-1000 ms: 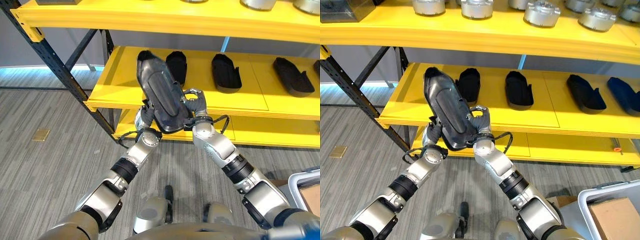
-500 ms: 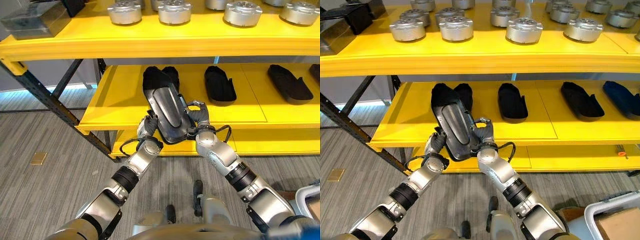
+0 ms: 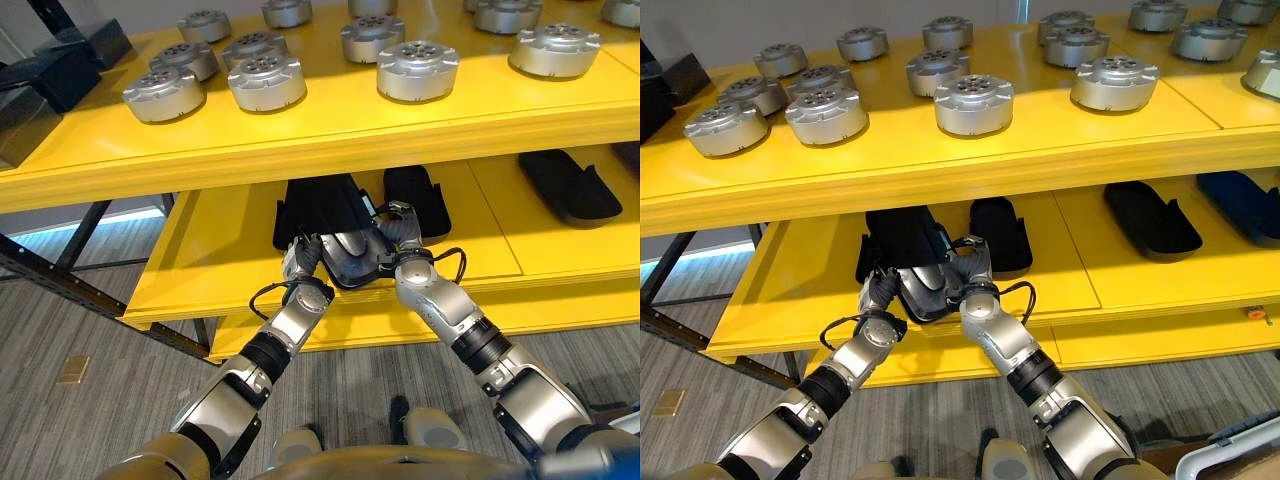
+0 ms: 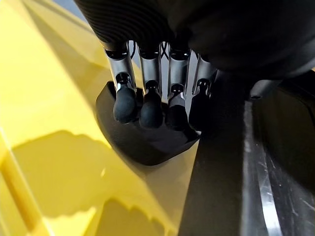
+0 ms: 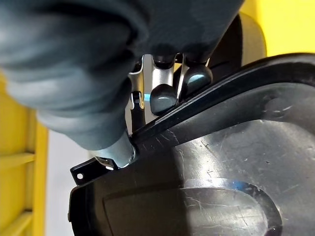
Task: Move parts from the plastic box to the shelf.
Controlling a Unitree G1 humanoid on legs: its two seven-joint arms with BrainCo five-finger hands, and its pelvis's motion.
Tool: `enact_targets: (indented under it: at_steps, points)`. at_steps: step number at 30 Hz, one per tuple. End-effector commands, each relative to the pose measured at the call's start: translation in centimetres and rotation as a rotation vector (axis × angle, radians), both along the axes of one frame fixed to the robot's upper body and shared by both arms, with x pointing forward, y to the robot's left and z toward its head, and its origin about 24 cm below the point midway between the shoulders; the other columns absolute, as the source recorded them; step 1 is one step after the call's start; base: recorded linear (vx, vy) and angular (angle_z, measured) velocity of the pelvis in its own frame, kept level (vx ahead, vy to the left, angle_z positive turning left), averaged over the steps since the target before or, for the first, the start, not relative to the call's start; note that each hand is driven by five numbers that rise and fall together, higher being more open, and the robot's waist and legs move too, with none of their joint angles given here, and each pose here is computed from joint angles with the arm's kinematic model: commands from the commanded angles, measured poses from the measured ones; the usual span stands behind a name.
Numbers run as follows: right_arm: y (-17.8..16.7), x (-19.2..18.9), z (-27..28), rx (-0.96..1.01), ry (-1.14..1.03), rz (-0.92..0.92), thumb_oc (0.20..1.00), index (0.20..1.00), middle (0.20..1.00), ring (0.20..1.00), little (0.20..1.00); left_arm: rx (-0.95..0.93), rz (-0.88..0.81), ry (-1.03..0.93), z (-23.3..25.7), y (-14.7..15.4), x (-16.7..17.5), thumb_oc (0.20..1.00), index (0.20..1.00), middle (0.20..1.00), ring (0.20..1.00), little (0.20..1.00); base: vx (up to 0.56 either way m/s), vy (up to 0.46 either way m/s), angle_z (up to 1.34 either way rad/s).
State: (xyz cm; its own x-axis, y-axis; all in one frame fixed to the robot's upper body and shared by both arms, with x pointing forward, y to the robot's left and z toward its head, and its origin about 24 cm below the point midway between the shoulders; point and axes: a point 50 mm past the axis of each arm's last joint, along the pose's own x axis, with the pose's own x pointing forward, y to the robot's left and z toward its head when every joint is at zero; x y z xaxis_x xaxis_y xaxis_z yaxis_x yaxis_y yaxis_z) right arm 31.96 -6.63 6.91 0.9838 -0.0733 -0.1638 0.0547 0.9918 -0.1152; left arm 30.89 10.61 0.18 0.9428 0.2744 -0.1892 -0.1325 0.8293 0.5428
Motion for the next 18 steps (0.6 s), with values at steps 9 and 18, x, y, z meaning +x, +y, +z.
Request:
enact_targets:
  at_steps: [9, 18]
  points:
    - [5.2, -0.7, 4.0, 0.129, -0.167, 0.239, 0.2, 0.2, 0.2, 0.2, 0.2, -0.117, -0.189, -0.218, 5.6, -5.0, 1.6, 0.2, 0.2, 0.2, 0.2, 0.2, 0.04, 0.434, -0.25]
    - [6.4, -1.1, 6.3, 0.128, -0.292, 0.249, 0.2, 0.2, 0.2, 0.2, 0.2, -0.043, -0.178, -0.31, 8.7, -5.1, 3.3, 0.2, 0.2, 0.2, 0.2, 0.2, -0.1, 0.172, 0.16]
